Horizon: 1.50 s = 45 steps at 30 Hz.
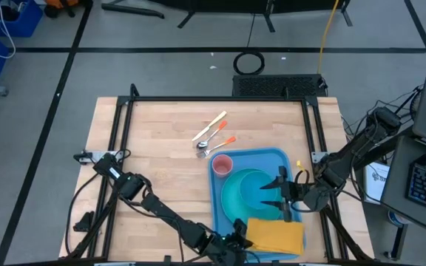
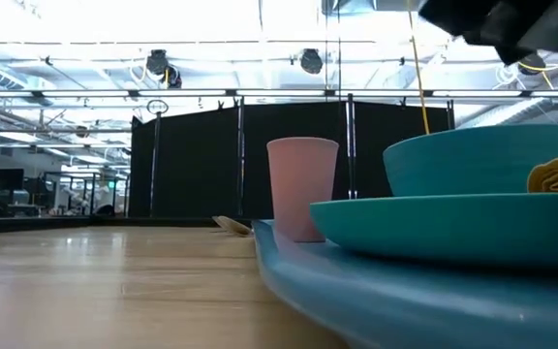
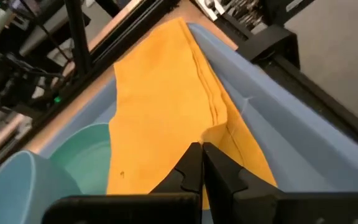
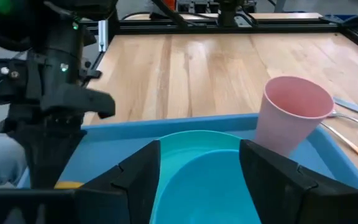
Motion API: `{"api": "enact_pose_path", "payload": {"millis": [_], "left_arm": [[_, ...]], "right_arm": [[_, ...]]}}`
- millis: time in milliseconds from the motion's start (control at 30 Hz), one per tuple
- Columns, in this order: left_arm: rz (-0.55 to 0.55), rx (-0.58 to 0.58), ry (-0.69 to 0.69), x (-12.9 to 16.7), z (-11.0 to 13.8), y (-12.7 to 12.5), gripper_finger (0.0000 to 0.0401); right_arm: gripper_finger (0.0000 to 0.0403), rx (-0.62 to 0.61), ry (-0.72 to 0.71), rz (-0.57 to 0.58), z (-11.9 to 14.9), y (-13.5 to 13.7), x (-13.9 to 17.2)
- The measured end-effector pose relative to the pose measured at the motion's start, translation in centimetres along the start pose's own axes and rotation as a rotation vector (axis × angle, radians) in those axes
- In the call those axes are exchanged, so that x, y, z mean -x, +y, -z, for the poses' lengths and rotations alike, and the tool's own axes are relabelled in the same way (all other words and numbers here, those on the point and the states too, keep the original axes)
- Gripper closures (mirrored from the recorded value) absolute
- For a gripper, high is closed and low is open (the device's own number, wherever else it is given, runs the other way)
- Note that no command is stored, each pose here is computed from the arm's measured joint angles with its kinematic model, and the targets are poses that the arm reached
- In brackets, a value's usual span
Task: Set up tray
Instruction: Put the yellow table napkin on the blue tray to the bottom of the light blue plate
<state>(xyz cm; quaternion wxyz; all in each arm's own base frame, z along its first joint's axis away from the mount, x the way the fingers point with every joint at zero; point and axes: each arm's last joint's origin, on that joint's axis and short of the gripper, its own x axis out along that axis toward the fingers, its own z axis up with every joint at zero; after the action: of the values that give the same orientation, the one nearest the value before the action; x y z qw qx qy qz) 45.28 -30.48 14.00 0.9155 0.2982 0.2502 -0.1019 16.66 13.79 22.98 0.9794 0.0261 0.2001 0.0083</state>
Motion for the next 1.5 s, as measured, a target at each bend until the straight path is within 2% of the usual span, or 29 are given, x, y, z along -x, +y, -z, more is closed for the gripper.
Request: {"api": "enact_pose_path", "payload": {"millis": [400, 567, 633, 800, 867, 933, 1000, 1100, 1200, 1333, 1500], "left_arm": [[0.073, 0.129, 0.021, 0.0, 0.3, -0.2, 0.0395], [-0.001, 0.142, 0.016, 0.1, 0.1, -0.1, 0.0385], [-0.047, 0.151, 0.019, 0.4, -0.1, -0.1, 0.0375], [-0.136, 0.270, -0.025, 1.2, -1.1, -0.2, 0.0338], [-0.105, 0.305, -0.058, 1.3, -1.5, 0.2, 0.0315], [-0.014, 0.324, -0.074, 1.0, -1.5, 0.7, 0.0291], [0.014, 0.374, -0.059, 0.7, -1.2, 0.8, 0.0270], [-0.054, 0.482, -0.022, 1.0, -1.0, 0.5, 0.0248], [-0.126, 0.516, -0.018, 2.2, -1.6, 0.7, 0.0244], [-0.196, 0.559, -0.009, 4.1, -2.6, 1.1, 0.0252], [-0.324, 0.600, 0.097, 6.0, -2.0, 1.0, 0.0287]], "right_arm": [[0.0204, -0.002, 0.015, -0.035, 0.0, 0.1, 0.0], [0.0204, -0.001, 0.030, -0.074, 0.1, 0.3, 0.0], [0.0205, 0.003, 0.030, -0.081, 0.2, 0.4, 0.2], [0.0205, 0.002, 0.017, -0.085, 0.2, 0.8, 0.5], [0.0205, 0.002, 0.015, -0.083, 0.2, 0.8, 0.5], [0.0205, 0.000, 0.016, -0.082, 0.3, 0.8, 0.5], [0.0205, -0.015, 0.018, -0.083, 0.3, 0.8, 0.5], [0.0205, -0.056, 0.041, -0.117, 0.4, 1.0, 0.6], [0.0208, -0.099, 0.071, -0.149, 0.8, 1.5, 0.8], [0.0241, -0.141, 0.117, -0.164, 1.7, 2.3, 1.0], [0.0327, -0.146, 0.165, -0.178, 3.0, 3.4, 0.9]]}}
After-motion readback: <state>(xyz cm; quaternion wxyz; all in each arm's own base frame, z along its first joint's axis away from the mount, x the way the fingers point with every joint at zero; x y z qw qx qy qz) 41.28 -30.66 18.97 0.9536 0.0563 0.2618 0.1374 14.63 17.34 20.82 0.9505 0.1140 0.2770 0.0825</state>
